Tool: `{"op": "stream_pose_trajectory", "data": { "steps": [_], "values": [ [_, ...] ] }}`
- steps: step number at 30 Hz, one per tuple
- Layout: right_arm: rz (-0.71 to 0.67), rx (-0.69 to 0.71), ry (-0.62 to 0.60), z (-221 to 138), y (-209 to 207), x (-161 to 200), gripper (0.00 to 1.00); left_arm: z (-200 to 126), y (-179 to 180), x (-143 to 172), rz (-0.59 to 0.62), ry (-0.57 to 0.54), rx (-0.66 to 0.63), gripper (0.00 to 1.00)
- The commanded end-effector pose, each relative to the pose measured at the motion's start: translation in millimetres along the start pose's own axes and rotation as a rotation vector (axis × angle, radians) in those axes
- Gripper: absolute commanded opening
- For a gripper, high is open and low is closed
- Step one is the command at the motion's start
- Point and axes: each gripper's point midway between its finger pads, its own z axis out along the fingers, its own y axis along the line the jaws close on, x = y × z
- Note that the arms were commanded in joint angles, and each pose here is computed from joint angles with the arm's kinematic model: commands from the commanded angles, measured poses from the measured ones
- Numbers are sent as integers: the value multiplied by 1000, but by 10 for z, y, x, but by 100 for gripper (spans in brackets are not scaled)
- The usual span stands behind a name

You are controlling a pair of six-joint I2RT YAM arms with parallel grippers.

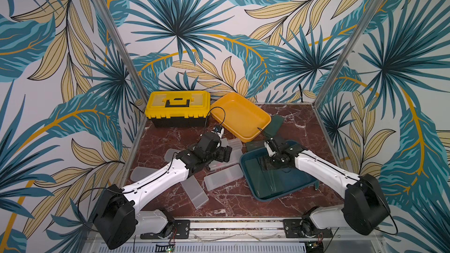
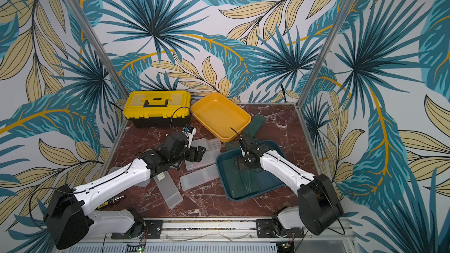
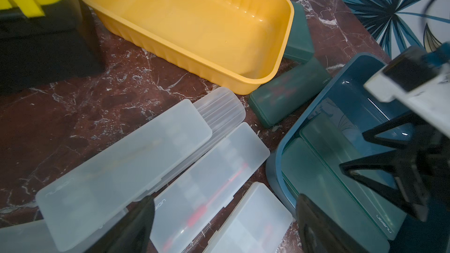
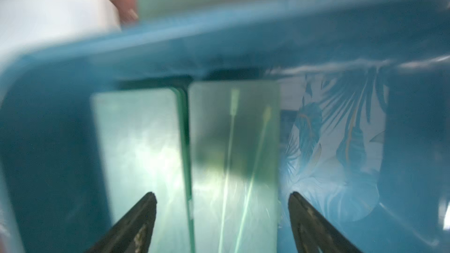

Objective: Place the pencil cases by color into the storage box
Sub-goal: Place the pencil case at the storage box.

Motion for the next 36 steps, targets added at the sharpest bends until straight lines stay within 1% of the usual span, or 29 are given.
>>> {"op": "stream_pose_trajectory", "data": {
  "steps": [1,3,5,8,11,15,19,23,26,31,36],
  "values": [
    [64,1,-200,-538,-11,-408,86,-41,-87,-7,23,-10,53,95],
    [114,41,-299,-714,-102,-607,88,-15,-141,2,37,3,77,96],
    [170,75,-362,-815,-192,-793,89,17,-185,-62,53,-22,94,96],
    [260,116,-435,-880,-348,-1091,89,43,-225,-123,80,-49,111,96],
    [353,121,-473,-867,-508,-1399,90,39,-300,-230,116,-87,138,96],
    [453,104,-456,-706,-689,-1753,90,71,-386,-350,189,-126,155,97],
    [593,84,-427,-481,-975,-2042,91,135,-475,-432,258,-145,166,97],
    [727,70,-417,-237,-1286,-2248,91,212,-580,-489,323,-151,199,97],
    [790,88,-415,-89,-1478,-2372,91,251,-672,-536,375,-162,234,97],
    [826,100,-384,190,-1637,-2550,91,328,-869,-490,483,-170,340,97],
    [830,100,-326,490,-1687,-2631,91,359,-1002,-493,560,-177,404,97]
  ]
}}
